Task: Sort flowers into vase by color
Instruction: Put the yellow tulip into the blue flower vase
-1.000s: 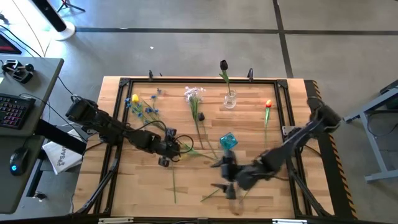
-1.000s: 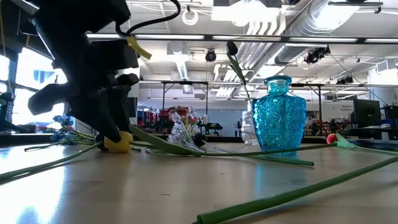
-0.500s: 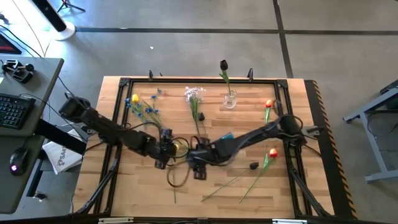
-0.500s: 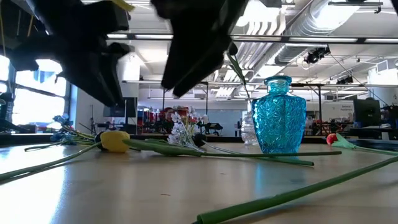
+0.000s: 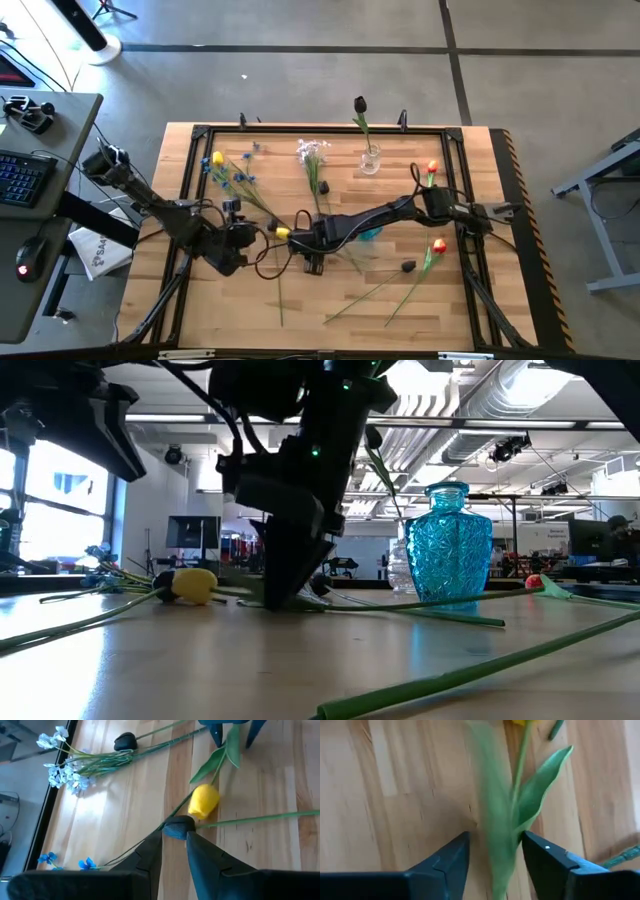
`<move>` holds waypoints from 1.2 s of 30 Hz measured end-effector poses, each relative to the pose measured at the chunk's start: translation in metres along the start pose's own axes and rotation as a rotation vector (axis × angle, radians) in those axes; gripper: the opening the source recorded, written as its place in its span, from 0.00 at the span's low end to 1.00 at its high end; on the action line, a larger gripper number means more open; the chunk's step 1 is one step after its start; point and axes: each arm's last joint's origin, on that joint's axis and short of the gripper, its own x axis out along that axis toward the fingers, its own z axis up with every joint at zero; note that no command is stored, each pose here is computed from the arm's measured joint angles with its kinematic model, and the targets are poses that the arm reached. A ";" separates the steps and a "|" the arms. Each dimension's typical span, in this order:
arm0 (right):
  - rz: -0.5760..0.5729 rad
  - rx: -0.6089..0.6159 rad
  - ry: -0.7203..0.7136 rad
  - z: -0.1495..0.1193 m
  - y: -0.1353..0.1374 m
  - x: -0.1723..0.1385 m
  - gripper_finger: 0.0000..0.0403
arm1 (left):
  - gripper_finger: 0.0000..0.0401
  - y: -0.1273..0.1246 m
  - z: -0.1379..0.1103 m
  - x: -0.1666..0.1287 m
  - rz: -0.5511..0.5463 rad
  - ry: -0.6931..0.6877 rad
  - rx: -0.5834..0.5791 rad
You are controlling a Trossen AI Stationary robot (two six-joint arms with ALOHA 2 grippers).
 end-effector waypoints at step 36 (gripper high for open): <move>0.033 -0.080 -1.422 -0.161 0.001 -0.216 0.01 | 0.19 -0.015 -0.011 -0.009 0.100 -0.172 -0.085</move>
